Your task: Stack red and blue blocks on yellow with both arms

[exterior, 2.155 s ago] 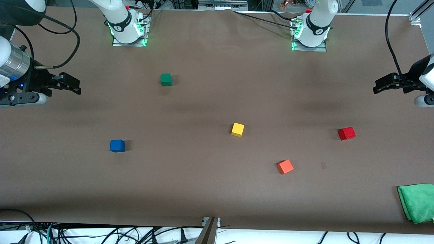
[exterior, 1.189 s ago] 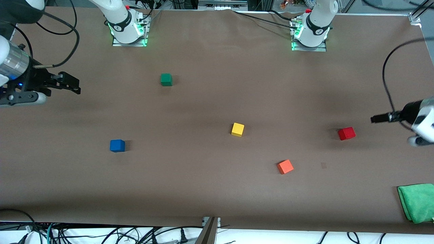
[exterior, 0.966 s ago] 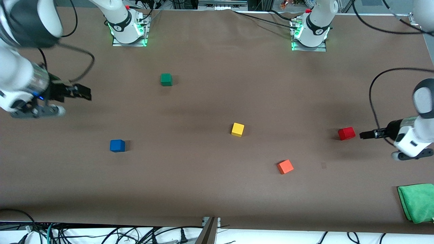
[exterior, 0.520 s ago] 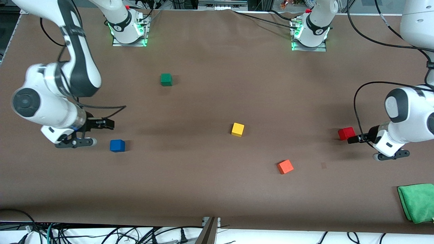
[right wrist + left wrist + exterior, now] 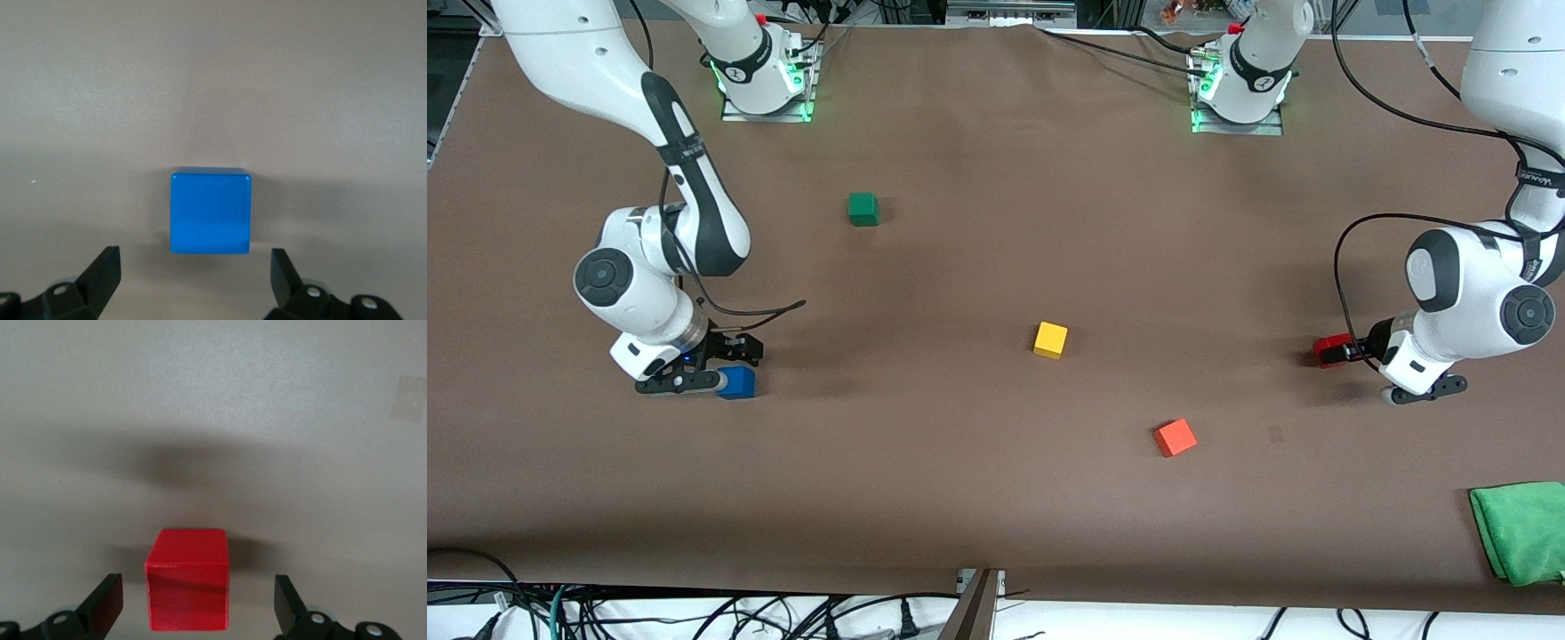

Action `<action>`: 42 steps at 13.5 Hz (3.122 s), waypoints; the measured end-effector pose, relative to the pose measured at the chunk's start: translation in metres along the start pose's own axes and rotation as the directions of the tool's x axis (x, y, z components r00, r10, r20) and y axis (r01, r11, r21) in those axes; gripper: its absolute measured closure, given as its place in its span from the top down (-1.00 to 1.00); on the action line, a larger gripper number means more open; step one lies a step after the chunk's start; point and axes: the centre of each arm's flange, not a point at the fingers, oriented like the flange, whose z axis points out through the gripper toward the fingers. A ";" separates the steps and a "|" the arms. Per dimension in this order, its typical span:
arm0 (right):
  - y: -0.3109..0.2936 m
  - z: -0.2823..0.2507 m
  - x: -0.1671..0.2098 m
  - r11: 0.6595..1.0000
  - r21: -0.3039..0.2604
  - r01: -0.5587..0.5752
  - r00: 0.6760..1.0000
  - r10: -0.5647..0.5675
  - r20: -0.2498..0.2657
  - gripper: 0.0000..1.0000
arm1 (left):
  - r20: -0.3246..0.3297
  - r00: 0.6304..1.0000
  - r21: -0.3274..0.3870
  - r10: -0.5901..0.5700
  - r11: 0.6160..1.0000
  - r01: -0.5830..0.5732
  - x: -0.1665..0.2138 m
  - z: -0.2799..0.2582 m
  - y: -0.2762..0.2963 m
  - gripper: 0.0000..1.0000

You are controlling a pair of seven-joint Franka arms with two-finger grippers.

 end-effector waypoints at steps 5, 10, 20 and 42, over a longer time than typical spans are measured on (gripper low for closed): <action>0.007 0.014 0.008 0.998 0.055 0.009 0.999 -0.007 -0.034 0.92 | 0.003 0.998 0.001 -0.060 0.998 0.060 -0.001 0.001 0.000 0.09; 0.015 0.022 0.019 0.996 0.077 0.032 0.998 -0.028 -0.051 0.84 | 0.018 1.000 -0.013 0.002 1.000 -0.002 -0.001 -0.031 0.039 0.09; 0.015 0.022 0.026 0.992 0.071 0.105 0.993 -0.100 -0.065 0.09 | -0.054 0.934 -0.034 0.354 0.934 -0.356 -0.096 -0.120 0.358 0.09; -0.180 -0.185 0.087 0.970 0.114 -0.213 0.973 0.199 0.121 0.09 | -0.039 0.892 0.031 0.450 0.893 -0.449 -0.167 -0.020 0.510 0.09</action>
